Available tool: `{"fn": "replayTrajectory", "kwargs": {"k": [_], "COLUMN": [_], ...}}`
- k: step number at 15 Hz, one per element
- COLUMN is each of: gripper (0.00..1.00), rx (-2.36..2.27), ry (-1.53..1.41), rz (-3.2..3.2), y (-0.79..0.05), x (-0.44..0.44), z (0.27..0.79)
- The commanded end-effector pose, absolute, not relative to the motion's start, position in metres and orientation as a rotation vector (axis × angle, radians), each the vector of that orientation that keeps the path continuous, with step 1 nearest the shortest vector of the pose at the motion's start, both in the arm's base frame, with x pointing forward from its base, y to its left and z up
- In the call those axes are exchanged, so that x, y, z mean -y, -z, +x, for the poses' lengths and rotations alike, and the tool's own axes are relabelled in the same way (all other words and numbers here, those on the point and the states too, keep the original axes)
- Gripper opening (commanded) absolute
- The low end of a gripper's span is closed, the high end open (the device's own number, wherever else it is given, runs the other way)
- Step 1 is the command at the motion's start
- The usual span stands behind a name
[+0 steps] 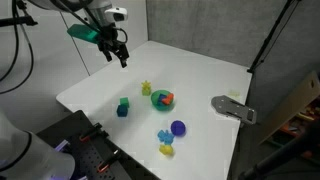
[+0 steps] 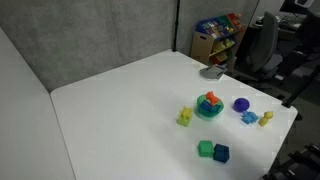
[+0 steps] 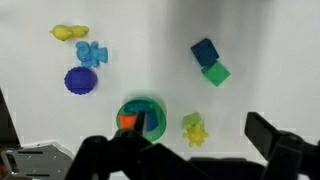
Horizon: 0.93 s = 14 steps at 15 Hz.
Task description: Remove the orange toy from the green bowl and put it on the worktop near the light blue toy
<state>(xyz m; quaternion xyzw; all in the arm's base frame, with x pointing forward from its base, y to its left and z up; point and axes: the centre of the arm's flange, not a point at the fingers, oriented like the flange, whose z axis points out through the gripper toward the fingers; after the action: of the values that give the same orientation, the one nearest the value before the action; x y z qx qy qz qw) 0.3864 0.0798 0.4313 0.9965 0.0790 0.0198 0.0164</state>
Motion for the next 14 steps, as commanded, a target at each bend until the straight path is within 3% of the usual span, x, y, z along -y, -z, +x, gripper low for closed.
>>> {"fn": "replayTrajectory", "kwargs": {"k": [1,5,14], "gripper": [1.0,1.0,1.0], "rx": [-0.246,-0.246,-0.129], "ry": [-0.061,-0.062,-0.023], "rz": [3.099,3.099,3.108], "y": [-0.431,-0.431,-0.395], "x": [-0.08,-0.08,-0.051], "z": [0.386,0.386,0.459]}}
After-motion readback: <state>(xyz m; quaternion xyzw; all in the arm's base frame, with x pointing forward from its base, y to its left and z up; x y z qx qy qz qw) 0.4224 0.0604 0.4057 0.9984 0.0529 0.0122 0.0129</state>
